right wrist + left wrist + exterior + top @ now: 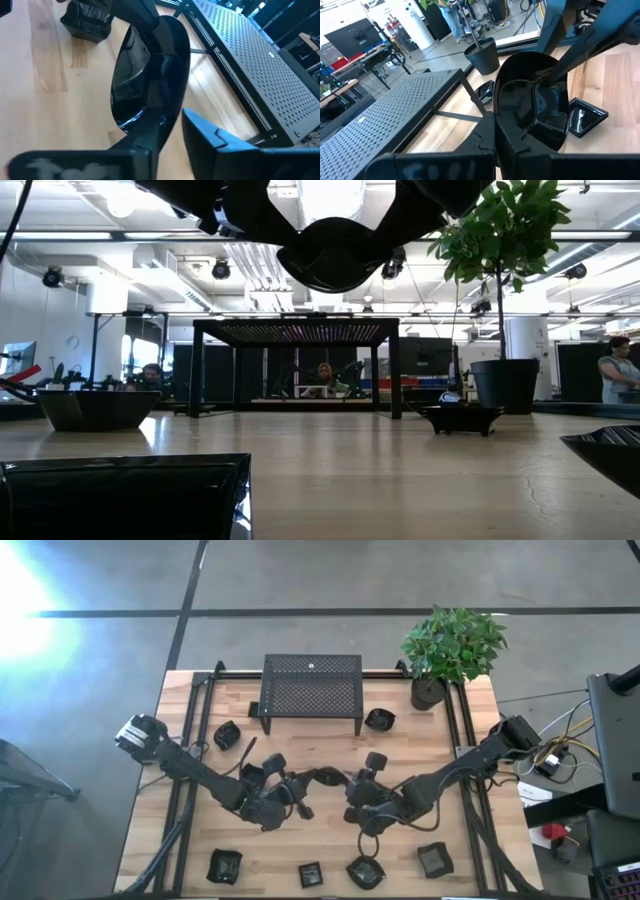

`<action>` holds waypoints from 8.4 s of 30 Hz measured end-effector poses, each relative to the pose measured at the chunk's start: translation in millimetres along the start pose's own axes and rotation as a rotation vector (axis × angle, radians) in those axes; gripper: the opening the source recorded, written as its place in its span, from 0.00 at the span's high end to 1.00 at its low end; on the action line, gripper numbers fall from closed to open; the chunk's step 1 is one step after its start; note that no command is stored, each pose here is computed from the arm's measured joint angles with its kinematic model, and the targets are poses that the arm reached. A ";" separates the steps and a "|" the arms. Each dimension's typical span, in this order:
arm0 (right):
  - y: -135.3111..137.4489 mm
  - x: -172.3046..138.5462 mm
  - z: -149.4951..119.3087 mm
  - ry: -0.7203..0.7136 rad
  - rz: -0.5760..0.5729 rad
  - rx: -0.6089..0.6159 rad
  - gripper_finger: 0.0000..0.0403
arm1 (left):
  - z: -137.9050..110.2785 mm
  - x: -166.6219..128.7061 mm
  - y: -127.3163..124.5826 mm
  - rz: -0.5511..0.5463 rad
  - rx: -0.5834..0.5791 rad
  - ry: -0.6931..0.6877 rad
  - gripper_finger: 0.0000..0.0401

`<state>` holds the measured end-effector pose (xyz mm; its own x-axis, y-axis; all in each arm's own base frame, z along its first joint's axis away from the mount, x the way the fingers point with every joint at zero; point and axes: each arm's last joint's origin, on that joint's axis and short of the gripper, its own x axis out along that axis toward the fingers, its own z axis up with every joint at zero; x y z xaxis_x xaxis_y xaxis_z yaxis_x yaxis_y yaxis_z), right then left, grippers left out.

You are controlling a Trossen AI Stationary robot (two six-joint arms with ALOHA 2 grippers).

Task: Pick & Place Mini shaped plates
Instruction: Stack the black leaf shaped plate on top of the other black leaf shaped plate

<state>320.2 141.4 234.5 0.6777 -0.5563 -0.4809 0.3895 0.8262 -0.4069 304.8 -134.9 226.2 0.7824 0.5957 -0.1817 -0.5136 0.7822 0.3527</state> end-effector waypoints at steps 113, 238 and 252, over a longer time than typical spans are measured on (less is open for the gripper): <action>-232.5 100.4 -136.9 0.575 -0.041 0.373 0.98 | 2.9 -1.0 2.5 0.014 0.032 -0.004 0.77; -212.5 111.0 -138.3 0.625 0.112 0.796 0.87 | 2.1 -0.4 2.9 0.016 0.040 0.000 0.77; -209.1 93.9 -131.4 0.631 0.117 0.807 0.87 | 1.5 -0.4 2.9 0.016 0.047 0.004 0.77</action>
<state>220.4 -95.2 172.4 0.3779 -0.2211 -0.8990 0.8029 0.5618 0.1993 303.5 -133.2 228.7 0.7730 0.6086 -0.1790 -0.5088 0.7634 0.3980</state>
